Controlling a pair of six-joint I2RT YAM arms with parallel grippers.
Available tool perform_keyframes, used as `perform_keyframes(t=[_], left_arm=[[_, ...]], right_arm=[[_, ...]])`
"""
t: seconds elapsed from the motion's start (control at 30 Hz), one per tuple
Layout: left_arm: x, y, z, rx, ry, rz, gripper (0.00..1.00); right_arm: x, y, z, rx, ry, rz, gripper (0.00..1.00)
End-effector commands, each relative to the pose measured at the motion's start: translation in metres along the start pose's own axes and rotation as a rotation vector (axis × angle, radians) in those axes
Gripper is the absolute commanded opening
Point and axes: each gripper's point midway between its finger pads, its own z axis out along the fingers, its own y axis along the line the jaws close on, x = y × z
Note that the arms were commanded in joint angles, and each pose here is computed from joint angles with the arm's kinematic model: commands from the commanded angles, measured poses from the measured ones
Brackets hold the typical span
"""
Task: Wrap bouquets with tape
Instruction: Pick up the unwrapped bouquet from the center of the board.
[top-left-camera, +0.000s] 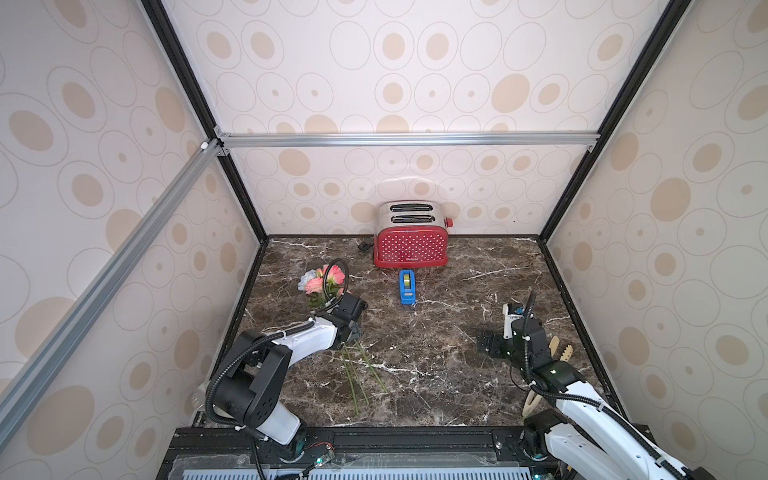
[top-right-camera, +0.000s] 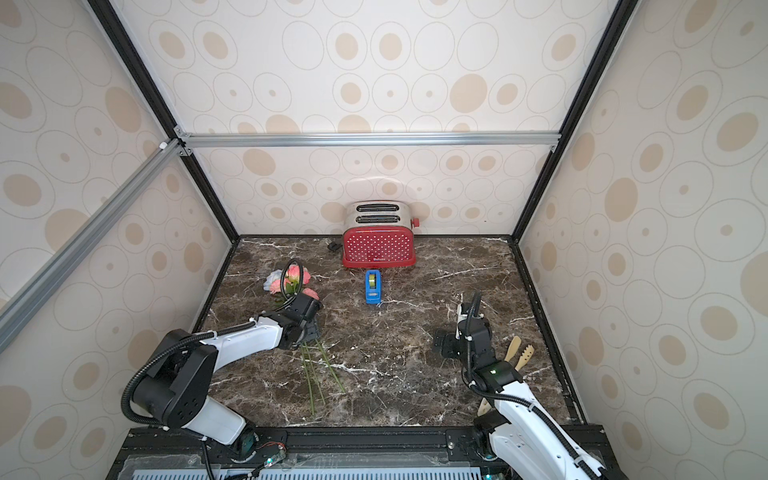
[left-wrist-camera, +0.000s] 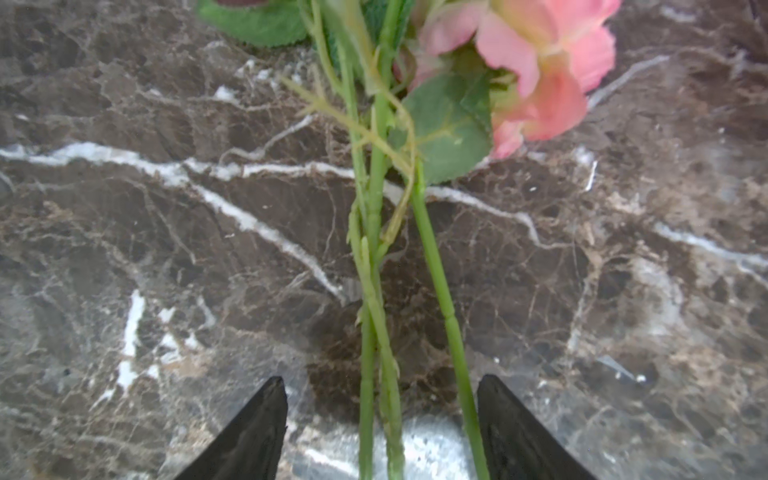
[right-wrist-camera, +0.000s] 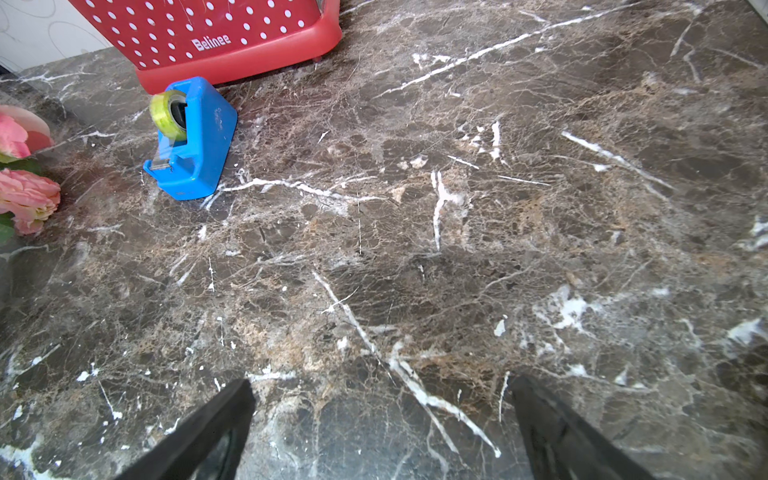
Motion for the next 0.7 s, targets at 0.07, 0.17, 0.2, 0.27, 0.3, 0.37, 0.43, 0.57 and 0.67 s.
perform_keyframes(t=[0.07, 0.17, 0.2, 0.27, 0.3, 0.37, 0.43, 0.57, 0.67], left_arm=[[-0.02, -0.01, 0.0, 0.007, -0.066, -0.05, 0.7], [-0.016, -0.01, 0.006, -0.007, -0.051, -0.04, 0.66], [-0.015, -0.009, 0.007, -0.012, -0.048, -0.039, 0.64], [-0.014, -0.007, 0.009, -0.019, -0.053, -0.039, 0.62], [-0.013, -0.006, 0.01, -0.018, -0.058, -0.043, 0.62], [-0.011, -0.005, 0.01, -0.011, -0.064, -0.05, 0.6], [-0.008, -0.006, 0.013, 0.0, -0.057, -0.049, 0.56], [-0.002, -0.001, 0.016, -0.012, -0.055, -0.049, 0.51], [0.0, 0.003, 0.017, -0.021, -0.058, -0.051, 0.51]], right_arm=[[0.003, 0.001, 0.002, -0.004, 0.004, -0.006, 0.99], [0.003, 0.001, 0.003, -0.003, 0.007, -0.005, 0.99], [0.003, 0.001, 0.003, -0.005, 0.007, -0.005, 0.99], [0.003, 0.001, 0.003, -0.001, 0.007, -0.006, 0.99], [0.004, 0.001, 0.003, -0.001, 0.008, -0.005, 0.99], [0.004, 0.001, 0.004, -0.001, 0.013, -0.006, 0.99], [0.004, 0.001, 0.005, 0.002, 0.018, -0.006, 0.98], [0.005, 0.001, 0.006, 0.005, 0.022, -0.007, 0.98], [0.005, 0.0, 0.006, 0.01, 0.026, -0.005, 0.98]])
